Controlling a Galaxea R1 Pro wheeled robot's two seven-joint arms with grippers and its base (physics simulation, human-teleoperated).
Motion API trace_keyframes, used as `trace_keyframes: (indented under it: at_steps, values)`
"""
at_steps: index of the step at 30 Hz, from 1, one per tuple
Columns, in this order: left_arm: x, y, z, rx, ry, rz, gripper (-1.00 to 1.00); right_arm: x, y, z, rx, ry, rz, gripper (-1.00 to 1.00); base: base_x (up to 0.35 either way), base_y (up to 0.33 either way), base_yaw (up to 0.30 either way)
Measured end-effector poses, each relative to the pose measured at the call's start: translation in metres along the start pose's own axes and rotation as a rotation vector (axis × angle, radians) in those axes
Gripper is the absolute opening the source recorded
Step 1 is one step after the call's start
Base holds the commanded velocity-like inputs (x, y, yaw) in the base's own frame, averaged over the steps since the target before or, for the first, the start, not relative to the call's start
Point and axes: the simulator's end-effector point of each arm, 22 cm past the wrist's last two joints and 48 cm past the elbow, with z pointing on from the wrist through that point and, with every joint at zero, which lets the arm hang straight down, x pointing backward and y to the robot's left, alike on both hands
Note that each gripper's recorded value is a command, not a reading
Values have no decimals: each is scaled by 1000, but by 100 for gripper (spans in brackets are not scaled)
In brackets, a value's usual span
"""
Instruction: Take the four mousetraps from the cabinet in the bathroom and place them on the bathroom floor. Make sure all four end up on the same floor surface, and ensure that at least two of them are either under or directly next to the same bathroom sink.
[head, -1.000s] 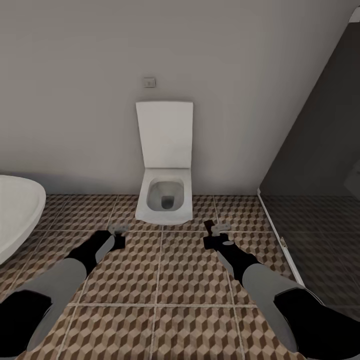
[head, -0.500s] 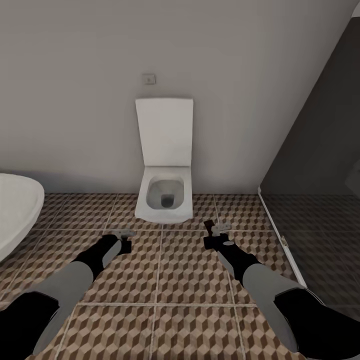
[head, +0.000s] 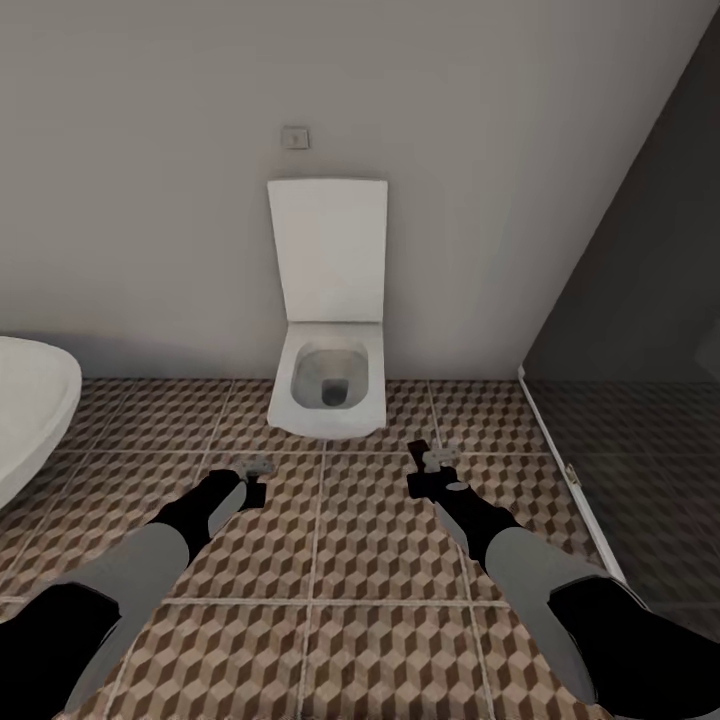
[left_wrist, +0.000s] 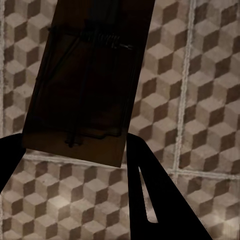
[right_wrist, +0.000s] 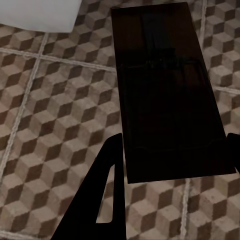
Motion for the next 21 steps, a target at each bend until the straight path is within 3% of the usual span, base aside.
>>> trace_keyframes:
  at_steps: [8,21]
  values:
    - [13,-4,19,-5,9,28,-100,19,2,15,-3,12,1,-100,0,0,0]
    - [-7,-29,35,42,-69,36,-100,52,6,39,-9,30,3,-100,0,0,0]
